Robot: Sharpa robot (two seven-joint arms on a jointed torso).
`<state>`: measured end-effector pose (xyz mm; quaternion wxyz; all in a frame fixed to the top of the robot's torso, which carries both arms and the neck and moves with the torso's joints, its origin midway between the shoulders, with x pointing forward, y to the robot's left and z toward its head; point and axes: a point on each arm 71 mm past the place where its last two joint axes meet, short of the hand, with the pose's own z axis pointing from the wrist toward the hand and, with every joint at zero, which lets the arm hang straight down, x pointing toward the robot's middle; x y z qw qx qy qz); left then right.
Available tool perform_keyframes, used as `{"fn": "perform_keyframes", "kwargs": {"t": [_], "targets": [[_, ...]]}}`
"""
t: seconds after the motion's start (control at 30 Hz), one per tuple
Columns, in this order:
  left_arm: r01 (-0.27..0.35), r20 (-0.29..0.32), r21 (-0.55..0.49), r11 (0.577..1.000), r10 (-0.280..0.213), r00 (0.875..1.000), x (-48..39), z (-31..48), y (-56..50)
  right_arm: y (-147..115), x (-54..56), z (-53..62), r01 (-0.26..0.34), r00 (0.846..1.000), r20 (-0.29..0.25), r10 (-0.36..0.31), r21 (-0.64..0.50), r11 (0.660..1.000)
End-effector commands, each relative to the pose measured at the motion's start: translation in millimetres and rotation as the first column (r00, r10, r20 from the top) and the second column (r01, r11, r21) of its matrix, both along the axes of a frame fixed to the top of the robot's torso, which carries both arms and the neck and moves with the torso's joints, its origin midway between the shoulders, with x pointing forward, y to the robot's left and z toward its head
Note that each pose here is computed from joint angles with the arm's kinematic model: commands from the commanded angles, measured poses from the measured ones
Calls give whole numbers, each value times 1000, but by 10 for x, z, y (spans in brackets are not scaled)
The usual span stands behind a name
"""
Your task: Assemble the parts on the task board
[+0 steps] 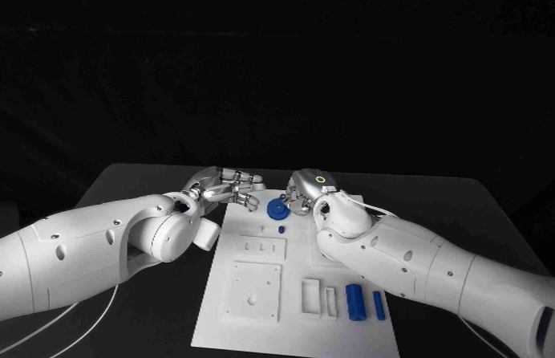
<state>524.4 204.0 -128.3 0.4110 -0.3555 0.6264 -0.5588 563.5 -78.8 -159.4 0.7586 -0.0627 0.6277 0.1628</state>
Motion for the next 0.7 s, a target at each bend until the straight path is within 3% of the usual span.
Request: {"fn": "perform_keyframes", "kwargs": {"t": [0.03,0.7], "targets": [[18,4,-4,1000,-18,1000,-5,9,-28,-2,1,-38,-8,999,-37,7,-18,1000],[16,3,-4,1000,-16,1000,-5,8,-18,-47,-9,-79,-35,996,-78,32,-35,999]]}}
